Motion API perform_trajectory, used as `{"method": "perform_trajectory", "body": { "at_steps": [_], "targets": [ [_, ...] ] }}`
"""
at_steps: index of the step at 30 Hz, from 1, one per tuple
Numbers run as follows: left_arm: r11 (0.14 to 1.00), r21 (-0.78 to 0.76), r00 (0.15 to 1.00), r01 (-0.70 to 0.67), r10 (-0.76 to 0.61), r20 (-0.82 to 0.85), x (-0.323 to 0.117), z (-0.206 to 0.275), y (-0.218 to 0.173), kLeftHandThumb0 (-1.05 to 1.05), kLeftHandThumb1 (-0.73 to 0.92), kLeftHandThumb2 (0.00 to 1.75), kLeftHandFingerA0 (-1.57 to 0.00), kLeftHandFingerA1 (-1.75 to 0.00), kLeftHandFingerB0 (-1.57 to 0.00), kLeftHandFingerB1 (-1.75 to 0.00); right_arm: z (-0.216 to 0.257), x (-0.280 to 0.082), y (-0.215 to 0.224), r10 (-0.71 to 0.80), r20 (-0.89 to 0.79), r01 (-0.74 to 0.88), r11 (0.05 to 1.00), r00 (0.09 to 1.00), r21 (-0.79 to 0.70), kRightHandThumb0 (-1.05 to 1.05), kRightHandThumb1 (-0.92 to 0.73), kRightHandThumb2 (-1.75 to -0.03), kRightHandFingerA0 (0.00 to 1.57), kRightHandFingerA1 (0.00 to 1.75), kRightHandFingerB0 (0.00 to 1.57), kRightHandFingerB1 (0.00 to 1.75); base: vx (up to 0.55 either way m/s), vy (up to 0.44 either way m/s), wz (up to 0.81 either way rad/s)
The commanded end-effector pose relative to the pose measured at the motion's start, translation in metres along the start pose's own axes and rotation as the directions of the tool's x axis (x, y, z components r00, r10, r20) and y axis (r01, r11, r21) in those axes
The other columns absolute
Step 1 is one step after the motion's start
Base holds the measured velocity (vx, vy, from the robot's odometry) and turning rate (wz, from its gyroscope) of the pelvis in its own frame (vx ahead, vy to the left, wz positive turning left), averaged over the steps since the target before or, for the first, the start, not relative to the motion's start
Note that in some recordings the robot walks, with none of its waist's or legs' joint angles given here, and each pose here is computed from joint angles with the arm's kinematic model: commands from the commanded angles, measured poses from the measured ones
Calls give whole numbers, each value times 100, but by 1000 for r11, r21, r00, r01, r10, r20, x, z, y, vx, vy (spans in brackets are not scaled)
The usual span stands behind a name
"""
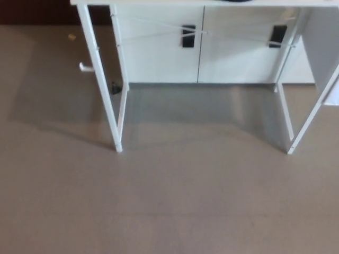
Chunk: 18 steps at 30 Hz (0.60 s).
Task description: The robot walk towards a table in front and uses its left hand to pick up the pot from the base and places it on the table
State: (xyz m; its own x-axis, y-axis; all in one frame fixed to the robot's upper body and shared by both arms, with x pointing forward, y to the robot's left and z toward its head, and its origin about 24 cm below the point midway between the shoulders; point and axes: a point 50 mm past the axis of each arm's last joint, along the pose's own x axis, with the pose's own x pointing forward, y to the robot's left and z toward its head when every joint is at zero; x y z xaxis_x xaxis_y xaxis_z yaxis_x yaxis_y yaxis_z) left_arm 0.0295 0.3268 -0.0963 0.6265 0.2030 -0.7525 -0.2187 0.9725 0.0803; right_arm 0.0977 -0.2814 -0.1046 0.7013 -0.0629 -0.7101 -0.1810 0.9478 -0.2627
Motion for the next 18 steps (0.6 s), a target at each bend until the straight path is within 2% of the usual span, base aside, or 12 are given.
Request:
{"method": "perform_trajectory", "body": {
  "at_steps": [1,4,5,7,8,13,18],
  "targets": [
    [1000,22,1000,-9,9,16,-2,2,3,-24,44,53,-47,-38,-32,-31,-5,-2,0,-1,-19,0,1000,1000,-29,-39,-49,-70,57,52,40,45,461,117,70],
    [999,43,1000,-12,12,3,-2,-1,4,-24,44,53,-46,-37,-31,-31,-8,-2,1,-6,-28,5,1000,1000,-24,-39,-49,-71,58,53,40,46,455,123,-25],
    [999,39,1000,-12,12,1,-2,-2,4,-24,44,53,-47,-37,-31,-31,-8,-3,1,-6,-31,5,1000,1000,-19,-31,-57,-57,63,45,45,38,368,156,6],
    [999,37,1000,-12,12,0,-2,-2,5,-24,44,53,-47,-37,-31,-31,-9,-3,1,-6,-32,5,1000,999,-18,-31,-57,-57,63,45,45,38,287,161,5],
    [999,35,1000,-24,24,-6,-1,-3,5,-25,42,53,-48,-37,-34,-32,-9,-3,2,-4,-30,3,1000,1000,-21,-39,-50,-71,59,53,41,46,263,123,9],
    [998,33,999,-44,45,-17,-1,-5,5,-25,42,53,-48,-37,-34,-32,-9,-3,2,-1,-27,0,1000,1000,-28,-39,-50,-71,59,53,41,46,226,41,9],
    [999,36,999,-33,33,-5,-3,-5,4,-23,43,53,-48,-38,-33,-31,-8,-2,1,2,-31,-4,999,1000,-37,-38,-51,-71,58,53,42,46,298,-174,6]
  ]
}}
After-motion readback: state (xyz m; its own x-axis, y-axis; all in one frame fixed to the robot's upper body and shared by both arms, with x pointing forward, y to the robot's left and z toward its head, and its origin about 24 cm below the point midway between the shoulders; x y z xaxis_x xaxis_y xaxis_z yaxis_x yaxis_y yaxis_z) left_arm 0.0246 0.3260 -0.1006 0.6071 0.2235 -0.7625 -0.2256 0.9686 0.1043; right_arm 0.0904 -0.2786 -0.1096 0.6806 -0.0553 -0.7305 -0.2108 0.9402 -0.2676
